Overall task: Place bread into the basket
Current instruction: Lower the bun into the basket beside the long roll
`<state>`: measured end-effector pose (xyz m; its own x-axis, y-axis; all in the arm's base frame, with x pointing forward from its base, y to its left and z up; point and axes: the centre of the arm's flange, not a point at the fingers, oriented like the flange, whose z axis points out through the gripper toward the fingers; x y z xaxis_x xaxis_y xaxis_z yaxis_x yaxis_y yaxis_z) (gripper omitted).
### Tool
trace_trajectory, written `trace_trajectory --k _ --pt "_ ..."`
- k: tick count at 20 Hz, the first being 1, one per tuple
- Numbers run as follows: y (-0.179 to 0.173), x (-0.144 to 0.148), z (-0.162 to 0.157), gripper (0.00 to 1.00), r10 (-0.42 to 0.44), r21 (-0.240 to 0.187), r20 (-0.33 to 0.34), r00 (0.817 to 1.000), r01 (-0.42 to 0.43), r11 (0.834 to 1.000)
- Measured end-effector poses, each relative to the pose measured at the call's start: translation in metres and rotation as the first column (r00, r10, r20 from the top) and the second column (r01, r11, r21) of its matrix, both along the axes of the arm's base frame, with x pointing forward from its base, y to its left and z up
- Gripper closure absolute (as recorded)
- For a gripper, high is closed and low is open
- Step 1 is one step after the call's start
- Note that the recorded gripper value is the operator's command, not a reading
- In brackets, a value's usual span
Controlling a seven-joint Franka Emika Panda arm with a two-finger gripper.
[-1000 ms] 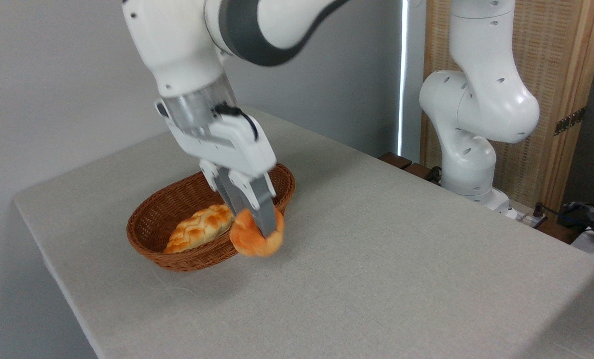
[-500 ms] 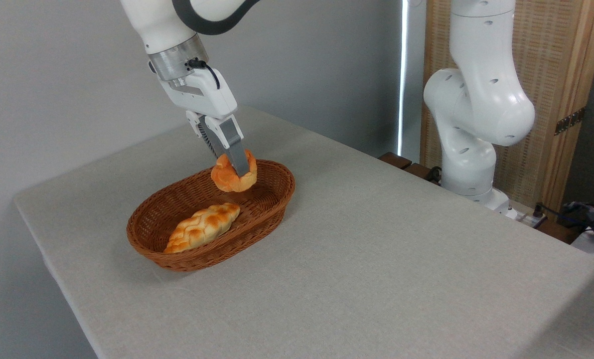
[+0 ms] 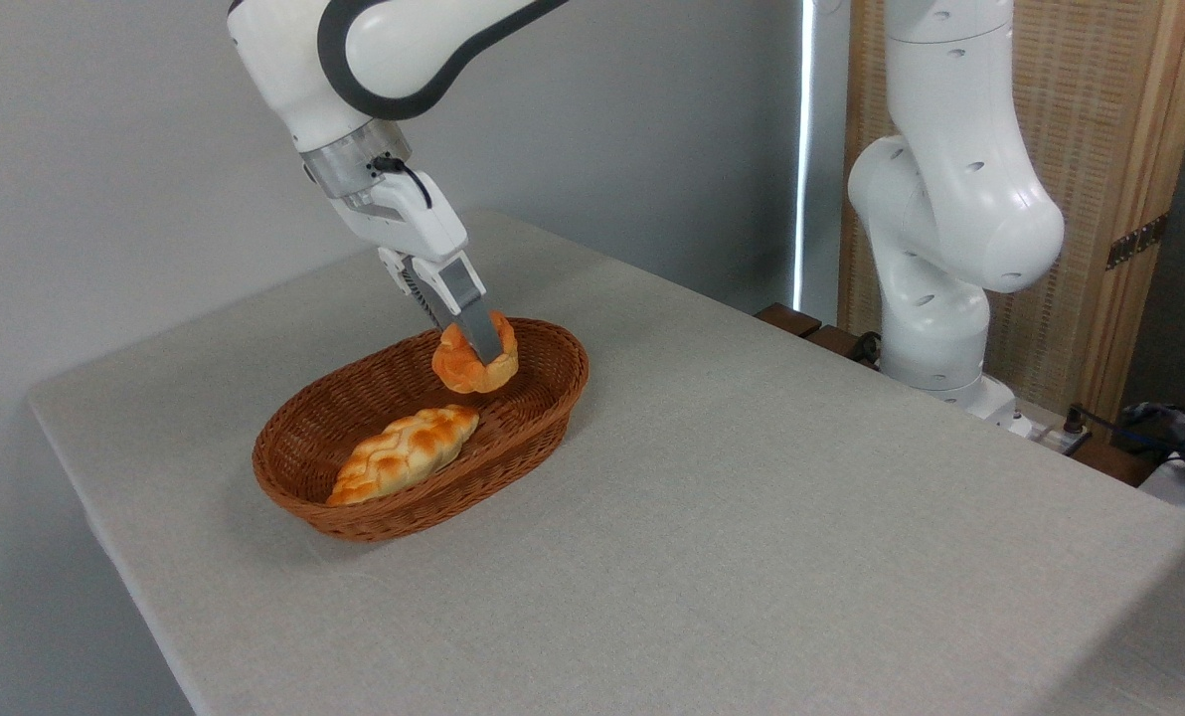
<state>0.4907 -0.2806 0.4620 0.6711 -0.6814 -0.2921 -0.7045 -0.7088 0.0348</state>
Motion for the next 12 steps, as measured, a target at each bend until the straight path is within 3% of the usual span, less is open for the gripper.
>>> trace_trajectory --k 12 --pt "-0.0007 0.0022 -0.0109 0.0 0.007 0.008 -0.017 1.0 -0.007 1.0"
